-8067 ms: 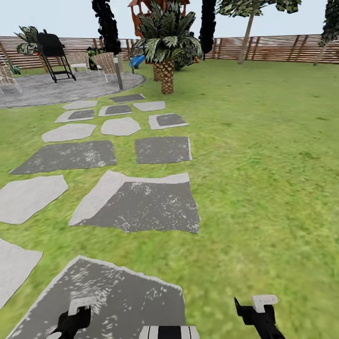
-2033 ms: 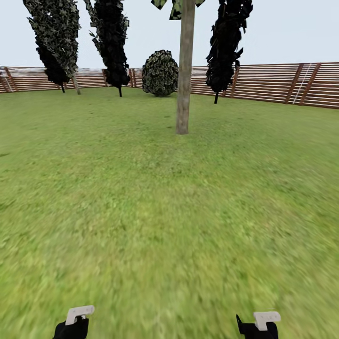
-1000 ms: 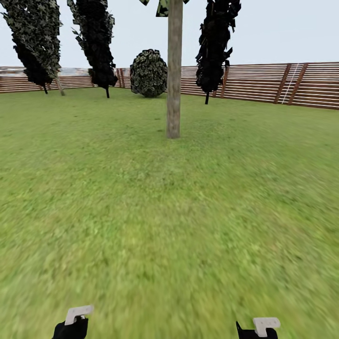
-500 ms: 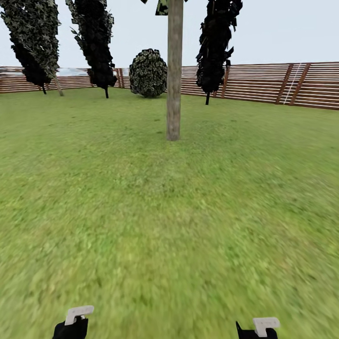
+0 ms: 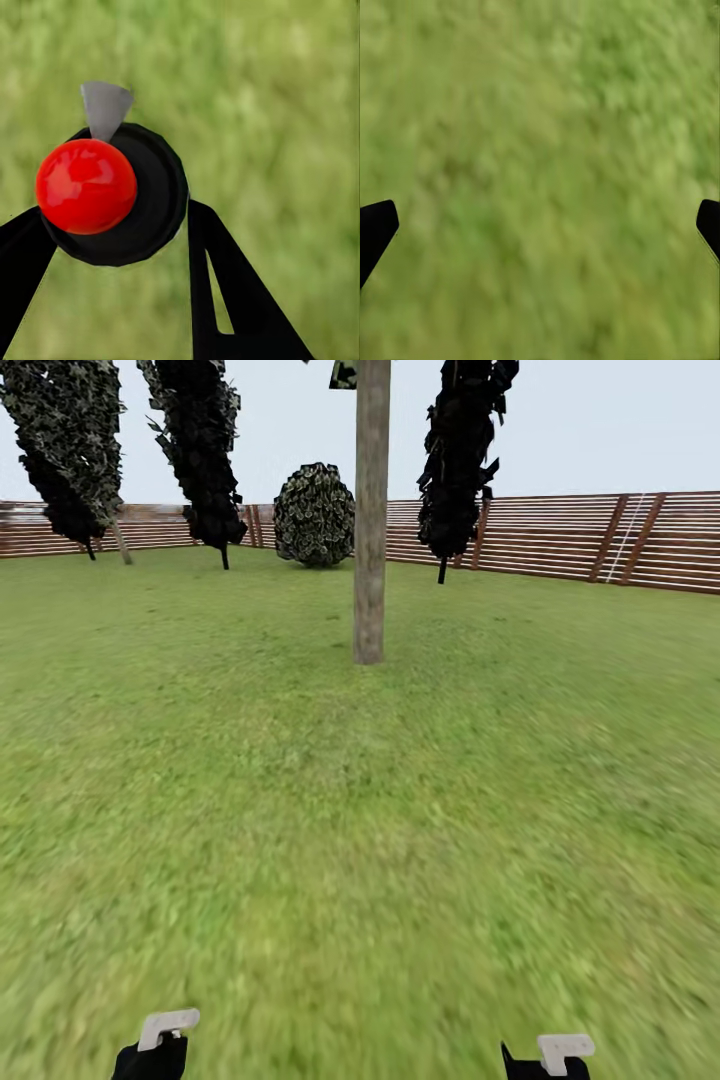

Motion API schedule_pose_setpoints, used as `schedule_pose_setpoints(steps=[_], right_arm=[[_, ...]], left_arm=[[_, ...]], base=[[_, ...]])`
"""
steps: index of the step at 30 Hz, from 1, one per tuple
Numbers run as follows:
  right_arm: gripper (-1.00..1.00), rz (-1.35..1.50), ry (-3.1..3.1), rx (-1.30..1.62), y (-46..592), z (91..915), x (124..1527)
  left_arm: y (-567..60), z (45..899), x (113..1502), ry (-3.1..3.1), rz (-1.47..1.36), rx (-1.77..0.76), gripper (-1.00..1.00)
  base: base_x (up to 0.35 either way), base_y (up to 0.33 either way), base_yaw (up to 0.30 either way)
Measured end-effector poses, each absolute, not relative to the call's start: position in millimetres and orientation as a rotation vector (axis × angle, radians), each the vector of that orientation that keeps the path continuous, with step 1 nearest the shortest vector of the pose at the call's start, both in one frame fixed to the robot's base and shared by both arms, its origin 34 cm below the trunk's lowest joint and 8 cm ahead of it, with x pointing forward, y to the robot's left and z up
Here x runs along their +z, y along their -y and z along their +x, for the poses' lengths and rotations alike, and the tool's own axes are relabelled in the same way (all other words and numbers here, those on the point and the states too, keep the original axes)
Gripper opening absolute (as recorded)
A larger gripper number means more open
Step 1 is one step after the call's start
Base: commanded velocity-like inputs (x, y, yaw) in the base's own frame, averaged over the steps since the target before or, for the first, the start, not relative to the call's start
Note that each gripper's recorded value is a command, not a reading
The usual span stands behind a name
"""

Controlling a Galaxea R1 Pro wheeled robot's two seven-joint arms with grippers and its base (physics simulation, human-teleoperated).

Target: In the garden, pick up the pesticide atomizer on the floor and spray pesticide onto both trees until each tree trunk is fully covered.

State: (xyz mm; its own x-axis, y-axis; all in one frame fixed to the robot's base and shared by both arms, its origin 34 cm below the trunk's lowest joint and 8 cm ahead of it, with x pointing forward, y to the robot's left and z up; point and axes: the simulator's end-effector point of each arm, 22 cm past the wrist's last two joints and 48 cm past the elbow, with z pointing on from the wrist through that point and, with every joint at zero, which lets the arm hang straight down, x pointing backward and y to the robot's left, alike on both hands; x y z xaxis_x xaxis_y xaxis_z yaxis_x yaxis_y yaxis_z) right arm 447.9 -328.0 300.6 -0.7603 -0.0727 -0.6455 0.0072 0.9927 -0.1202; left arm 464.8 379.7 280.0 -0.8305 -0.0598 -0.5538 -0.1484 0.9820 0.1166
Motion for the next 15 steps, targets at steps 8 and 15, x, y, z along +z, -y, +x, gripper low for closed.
schedule_pose_setpoints(steps=[8, 15], right_arm=[[1.0, -0.045, -2.43, -0.15, 328.0, 447.9, 300.6], [1.0, -0.046, -2.43, -0.15, 328.0, 447.9, 300.6]], left_arm=[[-380.8, 464.7, 280.1, -2.549, -0.145, 0.209, -1.0], [-380.8, 464.7, 280.2, -2.549, -0.145, 0.209, -1.0]], base=[[0.337, 0.0, 0.0], [0.337, 0.0, 0.0]])
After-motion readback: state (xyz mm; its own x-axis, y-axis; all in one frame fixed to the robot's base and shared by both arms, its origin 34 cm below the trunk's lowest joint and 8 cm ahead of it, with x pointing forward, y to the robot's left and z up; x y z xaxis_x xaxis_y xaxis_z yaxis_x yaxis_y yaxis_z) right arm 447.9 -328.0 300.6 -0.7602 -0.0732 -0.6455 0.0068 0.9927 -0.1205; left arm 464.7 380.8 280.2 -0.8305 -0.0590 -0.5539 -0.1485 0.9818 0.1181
